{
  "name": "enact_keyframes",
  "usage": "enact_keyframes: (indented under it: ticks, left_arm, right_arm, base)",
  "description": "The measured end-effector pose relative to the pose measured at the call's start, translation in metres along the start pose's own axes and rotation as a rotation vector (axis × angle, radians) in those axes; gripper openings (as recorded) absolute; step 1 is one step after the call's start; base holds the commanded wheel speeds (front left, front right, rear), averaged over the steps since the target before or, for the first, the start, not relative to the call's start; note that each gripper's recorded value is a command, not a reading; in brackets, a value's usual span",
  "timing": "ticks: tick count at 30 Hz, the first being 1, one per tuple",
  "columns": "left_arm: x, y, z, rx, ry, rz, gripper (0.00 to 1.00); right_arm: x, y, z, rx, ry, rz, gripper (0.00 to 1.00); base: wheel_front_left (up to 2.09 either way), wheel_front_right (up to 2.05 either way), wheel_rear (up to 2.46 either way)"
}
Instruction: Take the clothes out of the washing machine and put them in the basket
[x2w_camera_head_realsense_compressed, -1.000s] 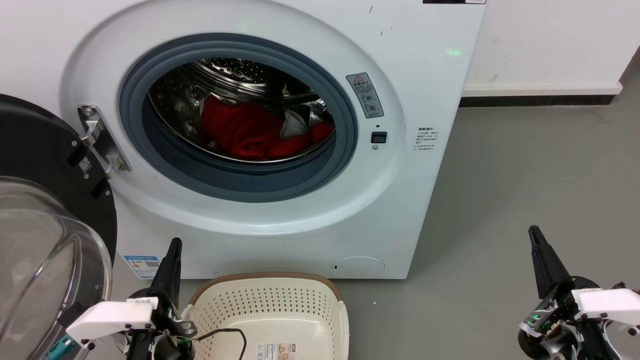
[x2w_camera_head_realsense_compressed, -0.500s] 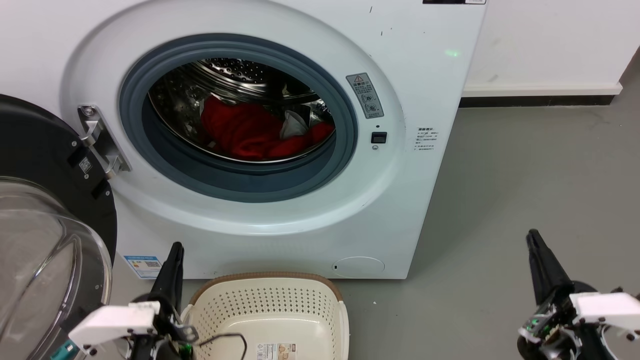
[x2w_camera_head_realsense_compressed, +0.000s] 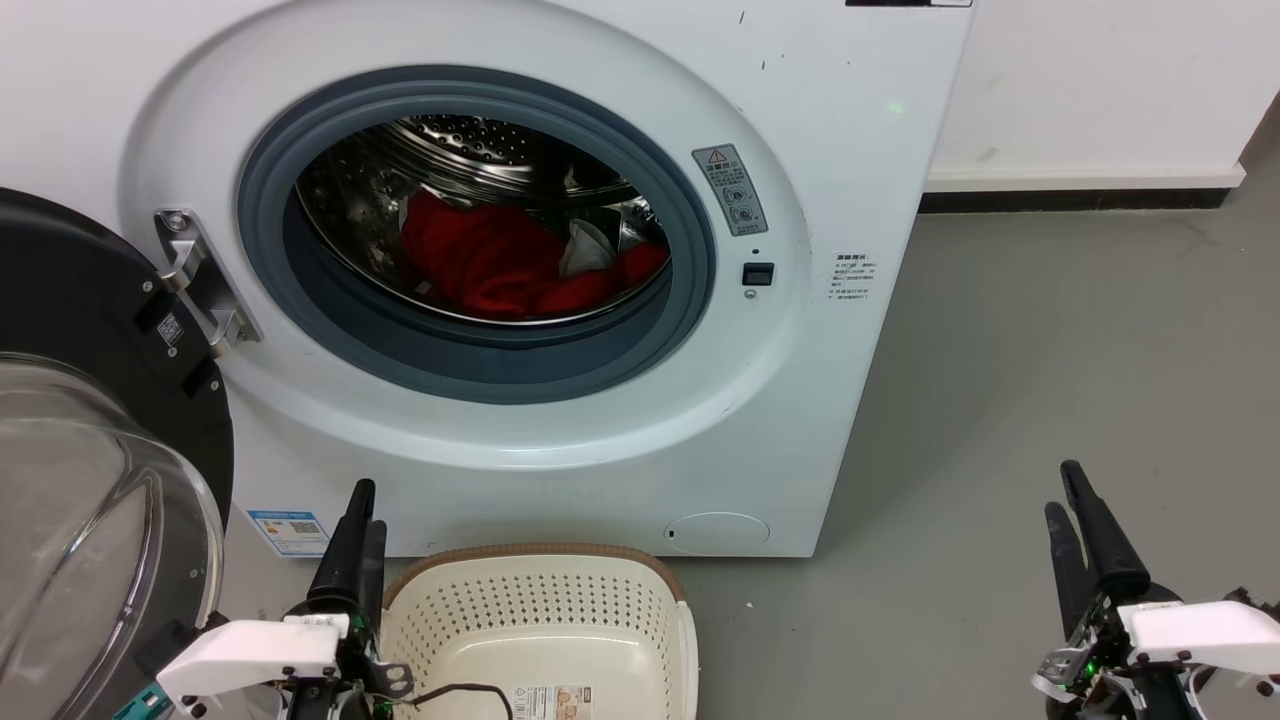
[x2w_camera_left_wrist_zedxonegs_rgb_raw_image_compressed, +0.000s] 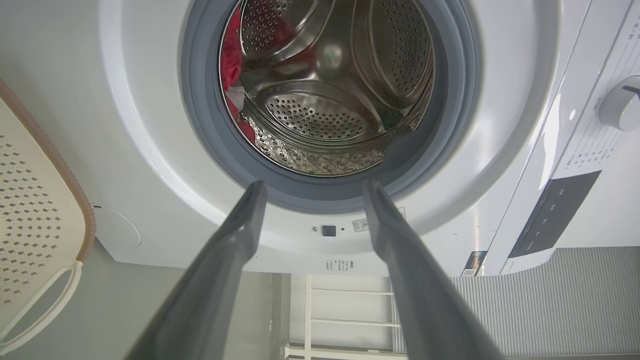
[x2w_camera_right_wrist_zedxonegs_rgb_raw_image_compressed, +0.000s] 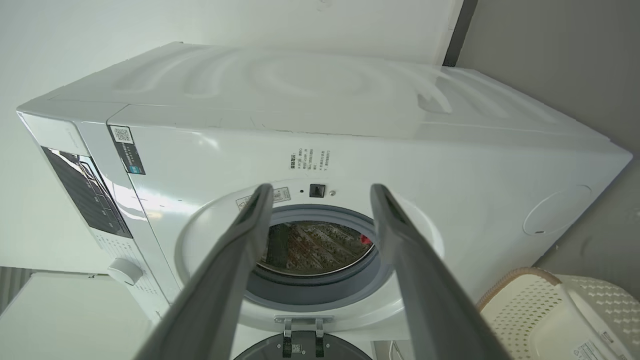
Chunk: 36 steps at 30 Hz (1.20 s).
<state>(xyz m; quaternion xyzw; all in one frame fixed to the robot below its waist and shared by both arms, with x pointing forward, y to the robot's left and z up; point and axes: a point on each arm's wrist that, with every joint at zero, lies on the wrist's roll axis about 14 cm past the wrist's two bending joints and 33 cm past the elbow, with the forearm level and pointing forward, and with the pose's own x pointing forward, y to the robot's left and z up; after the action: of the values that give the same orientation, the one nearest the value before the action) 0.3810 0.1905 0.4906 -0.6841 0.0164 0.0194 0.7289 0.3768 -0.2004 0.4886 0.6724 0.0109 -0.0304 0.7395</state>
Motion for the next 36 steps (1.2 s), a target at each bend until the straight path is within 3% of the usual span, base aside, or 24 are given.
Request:
enact_keyframes:
  ticks: [20,36]
  left_arm:
    - [0.005,-0.024,-0.012,0.401,0.006,-0.077,1.0]
    - [0.011,-0.039,-0.016,0.651,-0.008,-0.136,1.0]
  right_arm:
    - [-0.004,0.016,-0.001,-0.503,-0.015,0.05,1.0]
    - [-0.007,0.024,-0.004,-0.757,-0.008,0.077,1.0]
  base:
    - [0.0,0.0,0.0]
    - [0.0,0.0,0.0]
